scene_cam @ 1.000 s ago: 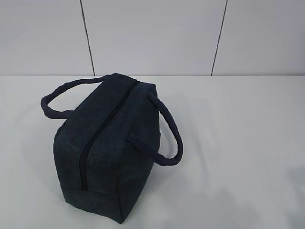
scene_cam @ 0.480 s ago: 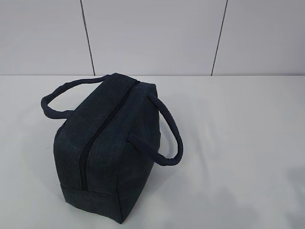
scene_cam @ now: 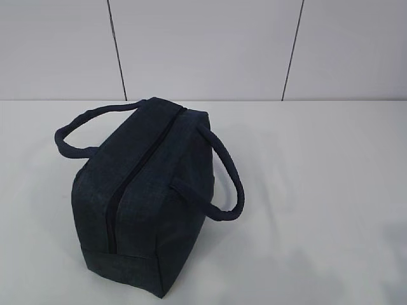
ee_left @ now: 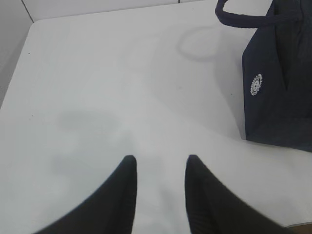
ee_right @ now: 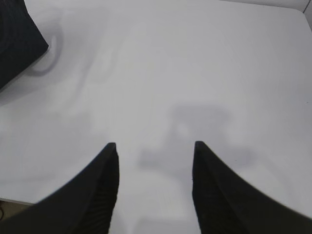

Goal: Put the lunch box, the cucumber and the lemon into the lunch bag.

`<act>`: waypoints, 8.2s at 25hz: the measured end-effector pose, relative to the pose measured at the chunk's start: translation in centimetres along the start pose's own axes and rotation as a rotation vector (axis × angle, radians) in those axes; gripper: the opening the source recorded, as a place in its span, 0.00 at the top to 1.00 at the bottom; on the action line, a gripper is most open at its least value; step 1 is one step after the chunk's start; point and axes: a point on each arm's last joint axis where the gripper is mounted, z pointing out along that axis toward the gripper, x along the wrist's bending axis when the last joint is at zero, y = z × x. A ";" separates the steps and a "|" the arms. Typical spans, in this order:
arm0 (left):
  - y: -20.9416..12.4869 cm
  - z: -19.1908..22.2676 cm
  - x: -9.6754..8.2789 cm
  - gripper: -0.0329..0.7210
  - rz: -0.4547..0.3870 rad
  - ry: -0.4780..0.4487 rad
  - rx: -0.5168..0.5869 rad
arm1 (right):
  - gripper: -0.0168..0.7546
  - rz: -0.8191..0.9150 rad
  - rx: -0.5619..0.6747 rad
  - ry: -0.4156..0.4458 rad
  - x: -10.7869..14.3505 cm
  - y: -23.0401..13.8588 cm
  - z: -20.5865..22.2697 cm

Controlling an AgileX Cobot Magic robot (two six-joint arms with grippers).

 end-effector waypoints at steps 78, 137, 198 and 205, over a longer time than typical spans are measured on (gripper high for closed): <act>0.0 0.0 0.0 0.64 0.000 0.000 0.000 | 0.52 -0.019 0.005 -0.042 -0.4 0.0 0.0; 0.0 0.0 0.0 0.64 0.000 0.000 0.000 | 0.52 -0.019 0.004 -0.042 -0.4 0.0 0.0; 0.0 0.0 0.0 0.64 0.000 0.000 0.000 | 0.52 -0.019 0.004 -0.042 -0.4 0.0 0.0; 0.0 0.0 0.0 0.64 0.000 0.000 0.000 | 0.52 -0.019 0.004 -0.042 -0.4 0.0 0.0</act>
